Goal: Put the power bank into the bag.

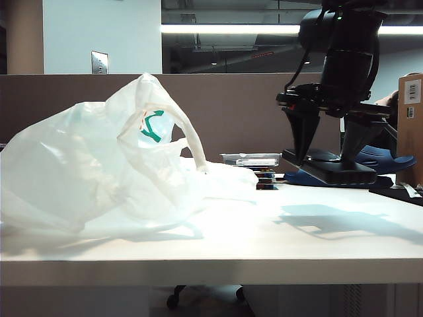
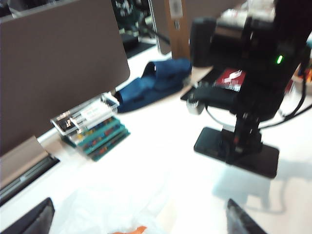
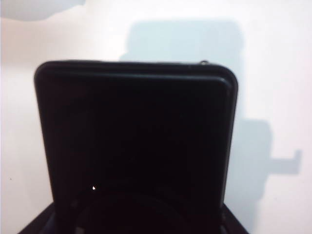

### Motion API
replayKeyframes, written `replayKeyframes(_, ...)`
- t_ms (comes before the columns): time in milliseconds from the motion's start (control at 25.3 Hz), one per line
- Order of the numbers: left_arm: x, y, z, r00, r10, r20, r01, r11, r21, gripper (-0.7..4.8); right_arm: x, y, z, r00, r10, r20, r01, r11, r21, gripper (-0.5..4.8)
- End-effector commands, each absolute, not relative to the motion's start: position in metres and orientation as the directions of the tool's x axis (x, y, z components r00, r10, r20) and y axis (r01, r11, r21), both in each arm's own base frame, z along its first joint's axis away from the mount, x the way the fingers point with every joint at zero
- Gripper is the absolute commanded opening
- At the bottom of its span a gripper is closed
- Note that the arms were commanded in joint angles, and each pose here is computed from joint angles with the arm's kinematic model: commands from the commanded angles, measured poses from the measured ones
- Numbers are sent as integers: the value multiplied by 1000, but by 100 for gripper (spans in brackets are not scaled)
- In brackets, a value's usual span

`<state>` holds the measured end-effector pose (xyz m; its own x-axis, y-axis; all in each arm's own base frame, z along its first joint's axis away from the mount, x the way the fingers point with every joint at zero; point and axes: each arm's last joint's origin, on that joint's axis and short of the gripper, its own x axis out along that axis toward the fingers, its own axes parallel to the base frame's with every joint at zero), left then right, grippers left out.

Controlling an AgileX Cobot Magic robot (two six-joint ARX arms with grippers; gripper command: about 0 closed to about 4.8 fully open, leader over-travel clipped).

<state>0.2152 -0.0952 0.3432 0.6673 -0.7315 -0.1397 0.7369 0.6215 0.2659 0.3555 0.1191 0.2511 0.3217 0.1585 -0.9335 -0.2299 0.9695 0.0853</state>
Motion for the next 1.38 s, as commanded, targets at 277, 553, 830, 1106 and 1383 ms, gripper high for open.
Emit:
replayKeyframes(277, 247, -146, 302, 717, -622, -315, 698, 637, 328, 479, 355, 120, 258, 334, 187, -924, -239, 965, 109, 238)
replayKeyframes(553, 257, -150, 286, 747, -549, -374, 664, 612, 428, 479, 355, 120, 258, 336, 188, -923, -239, 965, 109, 238)
replayKeyframes(830, 252, -156, 283, 687, -599, -411, 727, 568, 387, 479, 356, 120, 258, 339, 189, -921, -240, 965, 110, 238)
replayKeyframes(1106, 243, -172, 285, 692, -586, -421, 722, 547, 424, 479, 355, 120, 258, 330, 196, -923, -241, 963, 118, 238)
replayKeyframes(1383, 248, -172, 278, 750, -483, -453, 662, 551, 508, 479, 354, 120, 257, 315, 197, -928, -242, 963, 122, 238)
